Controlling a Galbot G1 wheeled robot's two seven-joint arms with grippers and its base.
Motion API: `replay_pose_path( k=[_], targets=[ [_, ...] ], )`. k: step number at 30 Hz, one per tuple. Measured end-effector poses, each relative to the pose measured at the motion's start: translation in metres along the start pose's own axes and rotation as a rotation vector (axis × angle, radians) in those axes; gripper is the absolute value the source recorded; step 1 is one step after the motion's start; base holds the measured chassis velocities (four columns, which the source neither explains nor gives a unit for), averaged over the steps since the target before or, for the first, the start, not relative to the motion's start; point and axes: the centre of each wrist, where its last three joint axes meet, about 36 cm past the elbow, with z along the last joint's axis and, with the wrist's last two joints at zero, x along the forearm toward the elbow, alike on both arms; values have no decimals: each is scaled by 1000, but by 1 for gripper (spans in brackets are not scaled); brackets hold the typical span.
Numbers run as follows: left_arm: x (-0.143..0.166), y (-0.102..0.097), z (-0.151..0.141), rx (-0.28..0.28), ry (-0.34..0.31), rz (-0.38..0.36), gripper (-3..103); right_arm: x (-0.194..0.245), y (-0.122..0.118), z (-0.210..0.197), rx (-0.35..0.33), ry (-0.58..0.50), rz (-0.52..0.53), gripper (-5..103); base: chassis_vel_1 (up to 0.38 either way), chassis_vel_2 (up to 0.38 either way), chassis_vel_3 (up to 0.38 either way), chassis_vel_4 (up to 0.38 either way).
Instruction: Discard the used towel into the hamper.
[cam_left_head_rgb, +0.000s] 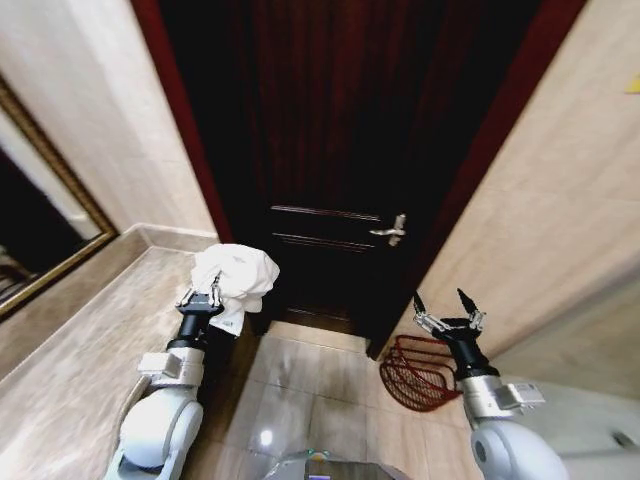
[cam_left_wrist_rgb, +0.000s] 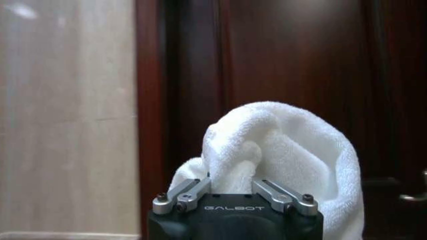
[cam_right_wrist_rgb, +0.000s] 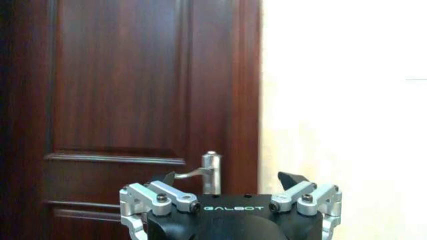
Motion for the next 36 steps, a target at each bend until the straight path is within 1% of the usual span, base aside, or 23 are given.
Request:
replay_pose_path(
  k=[16,36],
  targets=[
    [1,-2,-1,10,8,11,10,1,-1,0,3,0,8,100,-119,-120,-119,-123],
    [3,-3,-4,13,1,12,10,1,0,1,-1,0,10,100,-128,-125,-121,-121]
  ],
)
